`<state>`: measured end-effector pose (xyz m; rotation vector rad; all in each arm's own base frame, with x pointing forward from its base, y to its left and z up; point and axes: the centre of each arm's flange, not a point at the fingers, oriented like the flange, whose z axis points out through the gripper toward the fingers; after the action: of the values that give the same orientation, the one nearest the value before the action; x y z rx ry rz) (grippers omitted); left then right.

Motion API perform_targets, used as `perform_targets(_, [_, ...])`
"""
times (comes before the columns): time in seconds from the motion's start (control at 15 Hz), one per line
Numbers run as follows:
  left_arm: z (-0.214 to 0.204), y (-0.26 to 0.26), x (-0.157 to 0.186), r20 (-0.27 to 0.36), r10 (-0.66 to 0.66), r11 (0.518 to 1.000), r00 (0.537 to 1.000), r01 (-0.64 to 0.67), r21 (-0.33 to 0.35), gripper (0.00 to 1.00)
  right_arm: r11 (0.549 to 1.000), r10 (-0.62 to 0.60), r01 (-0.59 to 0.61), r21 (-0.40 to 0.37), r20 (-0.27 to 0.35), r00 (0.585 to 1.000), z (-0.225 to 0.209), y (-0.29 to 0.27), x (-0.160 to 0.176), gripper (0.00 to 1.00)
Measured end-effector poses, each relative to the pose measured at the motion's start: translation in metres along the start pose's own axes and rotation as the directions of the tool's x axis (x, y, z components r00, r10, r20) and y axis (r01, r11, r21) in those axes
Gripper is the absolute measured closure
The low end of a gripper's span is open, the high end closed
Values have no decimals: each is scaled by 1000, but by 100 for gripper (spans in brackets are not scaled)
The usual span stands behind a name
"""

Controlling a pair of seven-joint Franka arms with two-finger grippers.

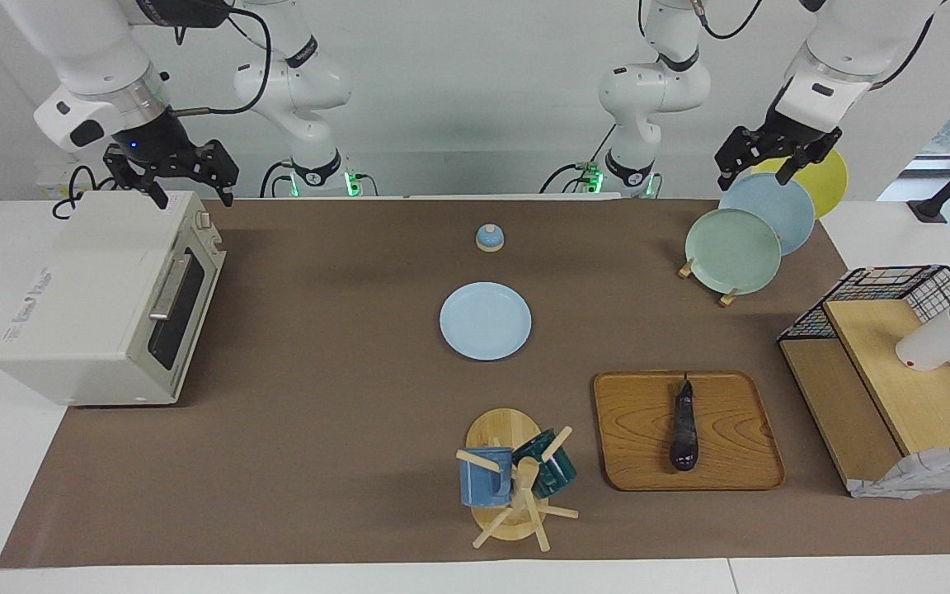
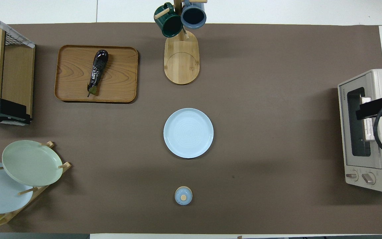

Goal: Put eggplant into oven

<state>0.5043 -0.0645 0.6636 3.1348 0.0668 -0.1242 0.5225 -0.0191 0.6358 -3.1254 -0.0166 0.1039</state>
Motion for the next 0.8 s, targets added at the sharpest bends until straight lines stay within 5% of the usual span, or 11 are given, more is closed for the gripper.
perform_targets(0.4, [-2,-1,2,-21,-2,1000,1000,2,-4,0,1000,-17,17,-1,12,1000,5,-9,-1,0])
perform_targets(0.8, [17,21,29,-89,19,1000,996,-20,-19,0,1000,-4,4,5,33,999,27,-1,-8,59])
